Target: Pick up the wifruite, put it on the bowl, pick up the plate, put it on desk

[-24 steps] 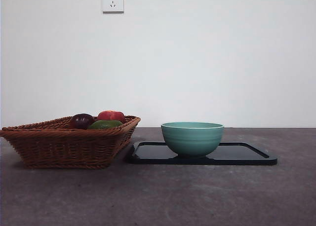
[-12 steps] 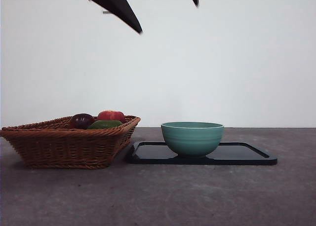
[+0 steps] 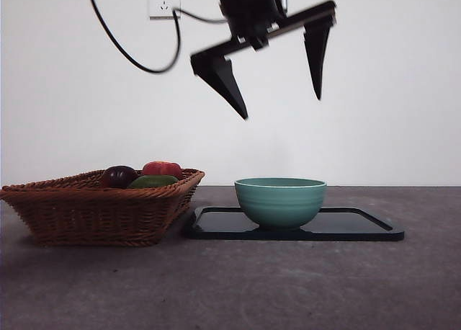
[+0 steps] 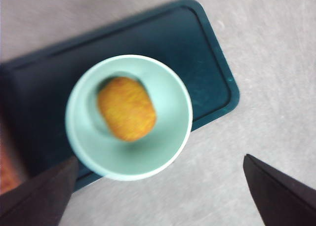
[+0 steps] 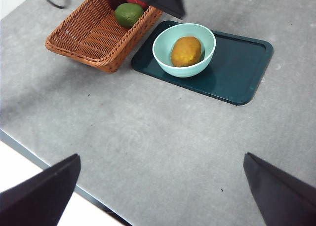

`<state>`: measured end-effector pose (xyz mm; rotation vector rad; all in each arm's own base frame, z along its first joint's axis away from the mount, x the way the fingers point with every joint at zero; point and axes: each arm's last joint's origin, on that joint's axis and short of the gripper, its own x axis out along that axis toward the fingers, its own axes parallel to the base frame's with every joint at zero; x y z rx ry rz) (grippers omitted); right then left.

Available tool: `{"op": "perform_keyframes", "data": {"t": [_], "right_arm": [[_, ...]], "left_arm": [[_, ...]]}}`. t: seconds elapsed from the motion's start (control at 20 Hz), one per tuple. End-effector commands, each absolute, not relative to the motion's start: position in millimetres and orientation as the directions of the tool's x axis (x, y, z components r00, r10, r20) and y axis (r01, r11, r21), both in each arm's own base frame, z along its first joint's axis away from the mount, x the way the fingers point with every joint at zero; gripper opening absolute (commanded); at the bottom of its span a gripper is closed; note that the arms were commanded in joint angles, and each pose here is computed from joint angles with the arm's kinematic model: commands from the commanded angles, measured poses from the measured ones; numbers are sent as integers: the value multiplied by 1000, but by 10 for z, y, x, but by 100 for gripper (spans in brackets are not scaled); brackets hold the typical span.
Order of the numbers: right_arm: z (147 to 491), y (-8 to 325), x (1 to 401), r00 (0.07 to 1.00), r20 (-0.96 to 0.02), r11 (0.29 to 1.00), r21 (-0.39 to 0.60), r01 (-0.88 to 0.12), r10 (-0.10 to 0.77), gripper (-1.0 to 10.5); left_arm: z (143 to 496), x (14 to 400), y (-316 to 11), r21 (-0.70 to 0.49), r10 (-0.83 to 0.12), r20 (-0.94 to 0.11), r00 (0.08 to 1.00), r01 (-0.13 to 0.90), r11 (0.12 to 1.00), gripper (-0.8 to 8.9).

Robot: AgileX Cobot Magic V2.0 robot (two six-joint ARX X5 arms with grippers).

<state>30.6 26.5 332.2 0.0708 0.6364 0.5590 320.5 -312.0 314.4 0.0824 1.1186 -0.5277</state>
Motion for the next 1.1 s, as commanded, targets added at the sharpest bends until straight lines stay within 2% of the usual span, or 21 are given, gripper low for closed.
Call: {"op": "perform_keyframes", "data": {"t": [0.05, 0.15, 0.25, 0.5, 1.1], "right_arm": [[3347, 268, 307, 667, -531, 847, 234, -478, 523, 649], [3347, 268, 307, 667, -531, 847, 235, -478, 523, 649], [3347, 268, 307, 667, -531, 847, 234, -478, 523, 649], [3347, 268, 307, 667, -531, 847, 235, -478, 523, 649], [3346, 268, 306, 666, -531, 847, 236, -477, 523, 649]], "left_arm": [[3023, 3361, -3203, -195, -351, -882, 314, 435, 879, 588], [2901, 3465, -3215, -200, -338, -895, 292, 415, 887, 579], [2784, 3547, -3207, -209, -333, -903, 273, 398, 893, 516], [2649, 3627, -3239, -230, -355, -900, 252, 418, 879, 512], [2365, 3686, -3354, -217, -337, -913, 229, 427, 878, 498]]}}
